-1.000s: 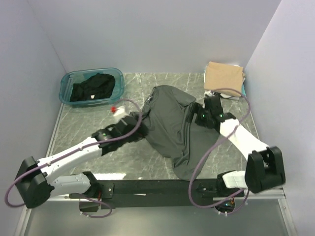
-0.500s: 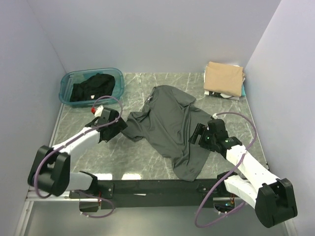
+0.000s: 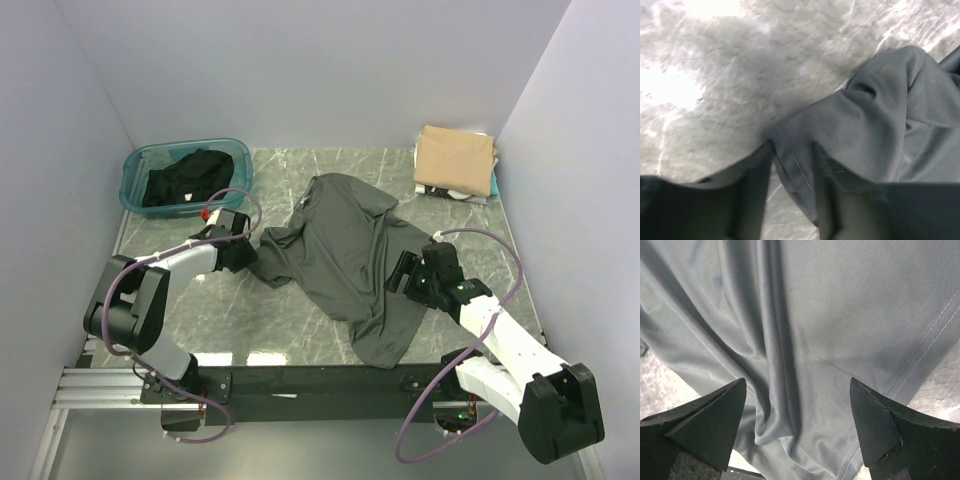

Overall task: Fold and stack the t-shirts
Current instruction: Flatten the tshirt out

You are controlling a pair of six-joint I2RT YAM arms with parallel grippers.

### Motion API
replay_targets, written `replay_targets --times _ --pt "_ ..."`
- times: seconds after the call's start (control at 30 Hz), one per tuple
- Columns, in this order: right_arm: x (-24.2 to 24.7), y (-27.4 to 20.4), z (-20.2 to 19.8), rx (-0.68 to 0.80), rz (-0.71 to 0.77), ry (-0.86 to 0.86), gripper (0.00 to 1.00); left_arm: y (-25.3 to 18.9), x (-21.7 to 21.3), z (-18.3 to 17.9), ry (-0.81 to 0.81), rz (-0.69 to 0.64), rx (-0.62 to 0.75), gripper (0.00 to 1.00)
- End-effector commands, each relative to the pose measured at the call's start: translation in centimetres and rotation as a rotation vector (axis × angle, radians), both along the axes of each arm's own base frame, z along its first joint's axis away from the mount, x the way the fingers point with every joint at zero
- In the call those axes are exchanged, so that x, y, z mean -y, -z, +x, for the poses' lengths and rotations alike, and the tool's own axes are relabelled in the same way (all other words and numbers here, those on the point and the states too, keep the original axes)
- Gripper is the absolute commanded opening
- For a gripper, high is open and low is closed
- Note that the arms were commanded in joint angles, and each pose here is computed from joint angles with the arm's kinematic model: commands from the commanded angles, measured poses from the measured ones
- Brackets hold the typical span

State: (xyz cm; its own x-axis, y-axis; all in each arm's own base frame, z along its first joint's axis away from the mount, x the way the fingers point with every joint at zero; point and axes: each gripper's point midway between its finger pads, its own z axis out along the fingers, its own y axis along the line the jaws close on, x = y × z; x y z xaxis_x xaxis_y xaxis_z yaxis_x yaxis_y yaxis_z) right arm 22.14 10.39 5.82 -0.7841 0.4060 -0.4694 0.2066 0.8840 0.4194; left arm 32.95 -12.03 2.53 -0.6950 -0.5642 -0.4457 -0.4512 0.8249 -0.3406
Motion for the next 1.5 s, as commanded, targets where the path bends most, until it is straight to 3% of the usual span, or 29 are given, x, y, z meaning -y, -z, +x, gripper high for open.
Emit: replay_targets --times 0.0,0.07,0.1,0.4,0.63,0.77,0.8,0.97,1.0,1.13,1.3,1.37,1.4,1.47 --pt "0.1 -0.1 0.7 0.024 -0.015 0.010 0.90 0.7 1.1 0.1 0.064 -0.028 -0.018 0.37" --pt "0.3 0.0 0.8 0.018 -0.026 0.015 0.90 1.0 1.3 0.1 0.078 -0.041 -0.014 0.04" --pt "0.4 0.0 0.9 0.017 -0.031 0.020 0.90 1.0 1.4 0.1 0.084 -0.043 -0.014 0.01" --pt "1.6 0.9 3.7 -0.025 -0.124 0.092 0.91 0.1 -1.1 -2.2 -0.008 0.005 0.021 0.01" --pt "0.2 3.2 7.6 -0.130 -0.165 0.047 0.90 0.2 -4.0 -7.9 -0.127 0.000 0.025 0.01" --pt "-1.2 3.2 11.9 -0.126 -0.167 0.014 0.90 -0.5 -5.2 -10.0 -0.177 -0.006 0.058 0.01" --pt "-1.2 4.9 12.0 -0.186 -0.193 0.008 0.90 -0.7 -5.2 -10.3 -0.179 -0.018 0.066 0.01" --pt "-3.1 3.4 18.9 -0.161 -0.212 -0.033 0.90 -1.4 -4.1 -11.7 -0.172 -0.141 0.127 0.01" --pt "-3.0 4.6 19.1 -0.211 -0.236 -0.041 0.90 -1.5 -3.5 -11.8 -0.157 -0.171 0.133 0.01" --pt "-4.1 2.2 24.3 -0.125 -0.251 -0.079 0.90 -2.2 -2.3 -11.6 -0.122 -0.242 0.176 0.01" --pt "-3.6 -2.6 25.5 -0.039 -0.287 -0.075 0.89 -3.7 -1.2 -10.5 -0.074 -0.259 0.200 0.01" --pt "-2.9 -3.0 23.8 -0.038 -0.294 -0.069 0.89 -4.1 -1.1 -10.1 -0.065 -0.246 0.205 0.01" --pt "-2.7 -5.8 23.4 0.035 -0.276 -0.050 0.89 -4.3 -1.0 -9.8 -0.063 -0.240 0.209 0.01" --pt "-1.0 -4.5 20.2 -0.003 -0.305 -0.012 0.90 -4.5 -1.4 -9.5 -0.071 -0.214 0.216 0.01"
